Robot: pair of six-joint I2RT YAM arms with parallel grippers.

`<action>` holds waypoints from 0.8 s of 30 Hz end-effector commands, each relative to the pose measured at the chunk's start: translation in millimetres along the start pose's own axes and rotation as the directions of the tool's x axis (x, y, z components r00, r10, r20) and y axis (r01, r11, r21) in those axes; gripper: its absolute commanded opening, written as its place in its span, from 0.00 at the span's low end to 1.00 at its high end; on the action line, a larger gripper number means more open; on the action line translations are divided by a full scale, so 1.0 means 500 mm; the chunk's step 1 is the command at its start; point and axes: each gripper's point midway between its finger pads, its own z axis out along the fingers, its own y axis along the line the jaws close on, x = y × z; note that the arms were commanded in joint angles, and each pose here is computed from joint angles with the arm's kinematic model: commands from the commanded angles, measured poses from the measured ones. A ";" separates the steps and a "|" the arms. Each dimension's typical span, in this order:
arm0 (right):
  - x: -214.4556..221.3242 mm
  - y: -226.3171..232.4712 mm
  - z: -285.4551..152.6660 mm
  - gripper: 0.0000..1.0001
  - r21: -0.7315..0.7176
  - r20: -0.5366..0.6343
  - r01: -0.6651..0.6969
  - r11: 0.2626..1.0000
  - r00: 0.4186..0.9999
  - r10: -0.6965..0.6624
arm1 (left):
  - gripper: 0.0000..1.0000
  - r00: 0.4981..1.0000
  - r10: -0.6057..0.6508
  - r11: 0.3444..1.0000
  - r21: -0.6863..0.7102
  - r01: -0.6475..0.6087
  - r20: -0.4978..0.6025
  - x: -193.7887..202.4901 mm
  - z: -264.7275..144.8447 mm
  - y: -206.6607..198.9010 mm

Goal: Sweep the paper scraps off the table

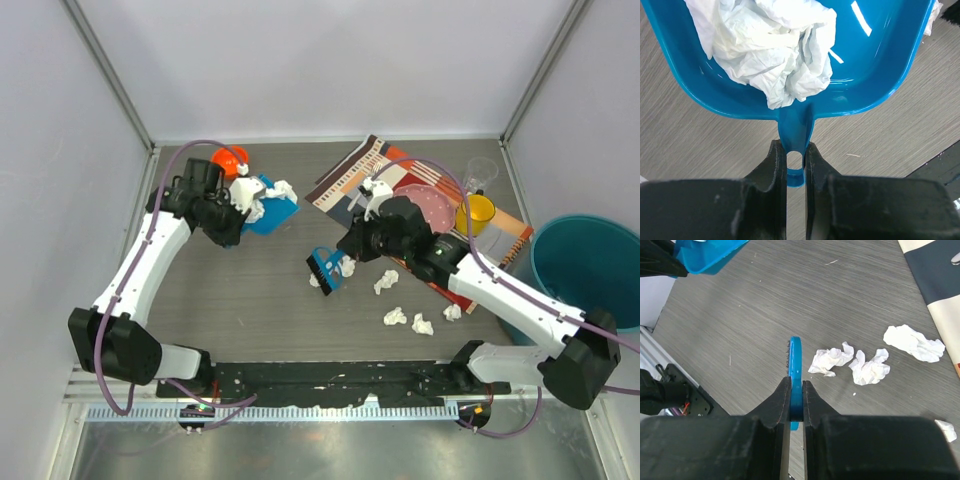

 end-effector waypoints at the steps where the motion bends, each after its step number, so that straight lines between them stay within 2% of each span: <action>1: -0.023 0.041 -0.020 0.01 -0.082 0.008 -0.003 0.997 1.000 0.004 | 0.00 1.000 -0.009 1.000 -0.004 0.009 0.000 0.004 -0.005 -0.005; 4: 0.035 0.049 0.003 0.01 -0.115 -0.088 -0.032 0.993 0.996 0.021 | 0.00 1.000 -0.009 1.000 -0.008 0.009 -0.002 0.008 -0.002 -0.004; 9: 0.095 0.039 0.023 0.01 -0.117 -0.162 -0.044 0.992 0.987 0.024 | 0.00 1.000 -0.011 1.000 0.001 0.011 0.003 0.010 0.000 -0.009; 17: 0.083 0.025 0.023 0.01 -0.083 -0.122 -0.026 0.996 0.992 0.016 | 0.00 1.000 -0.016 1.000 0.010 0.016 0.004 0.012 0.004 -0.012; 24: 0.089 -0.044 0.036 0.01 0.058 -0.115 0.013 0.998 0.993 -0.006 | 0.00 1.000 -0.020 1.000 0.020 0.020 -0.006 0.024 0.013 -0.018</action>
